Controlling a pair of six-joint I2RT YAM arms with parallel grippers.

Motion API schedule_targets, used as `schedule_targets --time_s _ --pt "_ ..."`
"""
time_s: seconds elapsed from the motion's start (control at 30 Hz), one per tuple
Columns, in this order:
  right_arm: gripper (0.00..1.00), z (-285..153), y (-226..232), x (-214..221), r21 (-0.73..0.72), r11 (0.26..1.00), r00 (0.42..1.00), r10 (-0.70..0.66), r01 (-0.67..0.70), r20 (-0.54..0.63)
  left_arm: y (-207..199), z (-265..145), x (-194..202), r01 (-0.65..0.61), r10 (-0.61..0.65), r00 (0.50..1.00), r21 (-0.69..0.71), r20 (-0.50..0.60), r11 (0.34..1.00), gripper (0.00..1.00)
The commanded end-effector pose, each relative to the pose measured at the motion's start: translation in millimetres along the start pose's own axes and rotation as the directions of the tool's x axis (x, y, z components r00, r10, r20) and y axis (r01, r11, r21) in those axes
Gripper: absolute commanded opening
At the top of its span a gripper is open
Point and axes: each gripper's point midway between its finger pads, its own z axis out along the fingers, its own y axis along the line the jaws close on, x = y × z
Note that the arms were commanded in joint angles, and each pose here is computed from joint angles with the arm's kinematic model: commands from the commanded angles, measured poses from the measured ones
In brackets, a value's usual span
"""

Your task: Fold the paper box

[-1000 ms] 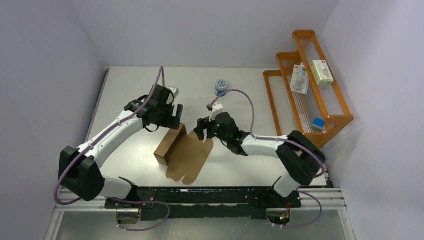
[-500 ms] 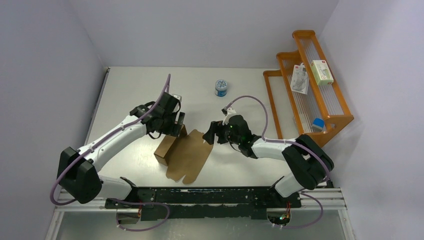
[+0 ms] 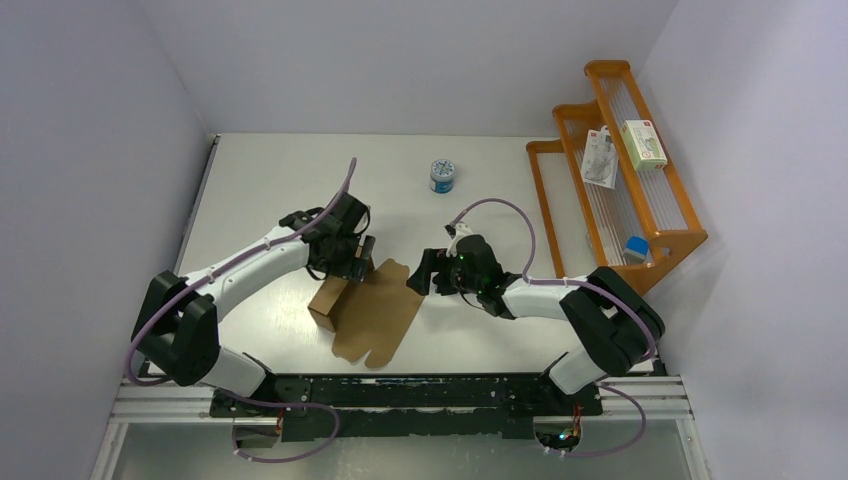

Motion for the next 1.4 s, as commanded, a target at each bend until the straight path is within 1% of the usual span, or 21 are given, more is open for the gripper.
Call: schedule_targets --time_s 0.0,0.07,0.37,0.53,0.8,1.0,1.13,1.2,1.3,1.37 --pt "0.84 0 -3 0 0.014 1.000 1.000 0.010 -0.010 0.003 0 4 -5 0.009 -0.009 1.000 -0.006 0.024 1.000 0.81" --pt "0.83 1 -3 -1 0.011 1.000 1.000 0.007 -0.007 0.007 2 4 -7 0.019 -0.019 0.999 0.005 0.033 1.000 0.79" --pt "0.82 1 -7 -2 0.023 1.000 1.000 -0.004 0.004 0.004 15 10 -8 0.099 -0.102 0.994 0.101 0.028 0.990 0.60" --pt "0.82 0 -7 -9 0.006 1.000 1.000 0.003 -0.003 0.013 19 8 -11 0.149 -0.158 0.986 0.174 0.042 0.973 0.59" --pt "0.82 4 3 -9 -0.047 0.997 0.997 0.064 -0.066 -0.036 21 4 -14 0.248 -0.280 0.959 0.326 0.054 0.912 0.58" --pt "0.76 4 21 -16 -0.123 0.988 0.995 0.093 -0.098 -0.048 13 9 -11 0.294 -0.332 0.942 0.379 0.039 0.878 0.57" --pt "0.66 3 36 -24 -0.173 0.981 0.995 0.077 -0.087 -0.062 4 12 -11 0.316 -0.360 0.933 0.427 0.025 0.847 0.56" --pt "0.57 3 39 -29 -0.172 0.983 0.997 0.054 -0.064 -0.063 1 14 -11 0.328 -0.376 0.926 0.443 0.022 0.834 0.56" --pt "0.37 2 38 -39 -0.125 0.992 0.998 -0.001 -0.007 -0.065 -2 19 -9 0.349 -0.400 0.916 0.455 0.018 0.819 0.58" --pt "0.21 0 33 -44 -0.065 0.997 0.996 -0.044 0.039 -0.083 -1 21 -9 0.364 -0.419 0.908 0.452 0.024 0.815 0.61"
